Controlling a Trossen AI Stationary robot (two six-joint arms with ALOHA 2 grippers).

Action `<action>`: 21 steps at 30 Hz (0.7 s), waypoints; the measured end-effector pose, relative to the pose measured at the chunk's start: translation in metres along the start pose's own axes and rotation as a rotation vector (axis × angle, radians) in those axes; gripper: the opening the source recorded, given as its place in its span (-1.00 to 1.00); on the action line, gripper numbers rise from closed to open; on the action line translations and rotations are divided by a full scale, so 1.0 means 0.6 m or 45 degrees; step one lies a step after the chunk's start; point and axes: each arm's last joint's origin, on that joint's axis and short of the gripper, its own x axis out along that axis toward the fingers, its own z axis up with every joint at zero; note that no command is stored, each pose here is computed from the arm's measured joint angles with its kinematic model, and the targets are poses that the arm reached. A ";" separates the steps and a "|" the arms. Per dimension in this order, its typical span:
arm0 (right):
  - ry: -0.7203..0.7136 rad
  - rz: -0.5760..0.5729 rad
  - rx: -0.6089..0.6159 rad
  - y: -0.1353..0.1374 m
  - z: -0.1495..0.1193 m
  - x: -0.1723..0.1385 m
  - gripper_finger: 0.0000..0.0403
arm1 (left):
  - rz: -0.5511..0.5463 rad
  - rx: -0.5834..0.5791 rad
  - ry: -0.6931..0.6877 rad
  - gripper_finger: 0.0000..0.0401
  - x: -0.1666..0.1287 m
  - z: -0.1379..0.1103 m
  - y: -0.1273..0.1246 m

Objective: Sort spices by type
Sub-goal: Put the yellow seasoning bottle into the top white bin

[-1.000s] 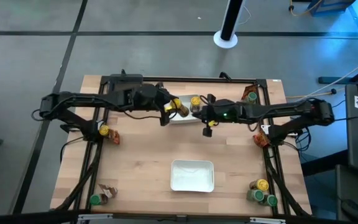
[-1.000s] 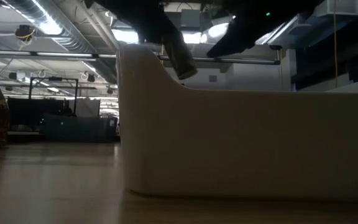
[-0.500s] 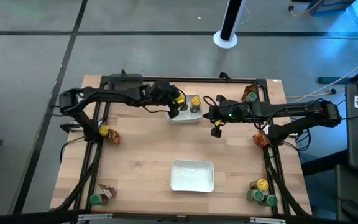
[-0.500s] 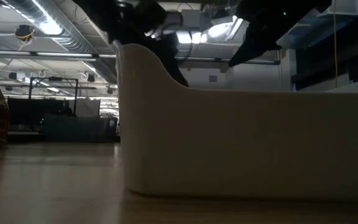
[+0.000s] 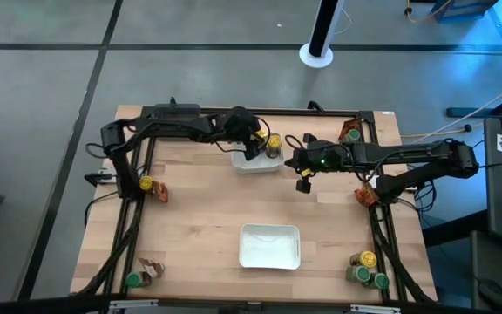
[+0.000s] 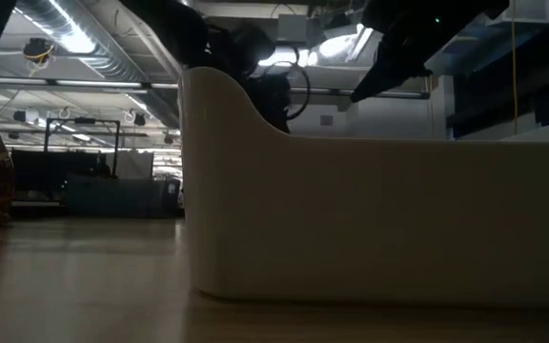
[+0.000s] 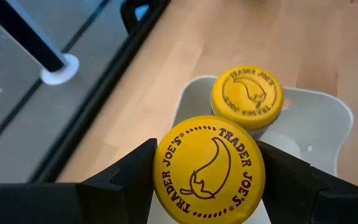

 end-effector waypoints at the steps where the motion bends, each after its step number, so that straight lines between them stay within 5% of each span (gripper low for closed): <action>1: 0.000 0.000 0.000 0.000 0.000 0.000 -0.91 | -0.003 -0.006 0.009 0.10 0.004 -0.003 0.001; 21: -0.004 0.001 0.004 0.000 0.001 0.000 -0.91 | -0.012 0.001 0.075 0.25 0.040 -0.026 -0.004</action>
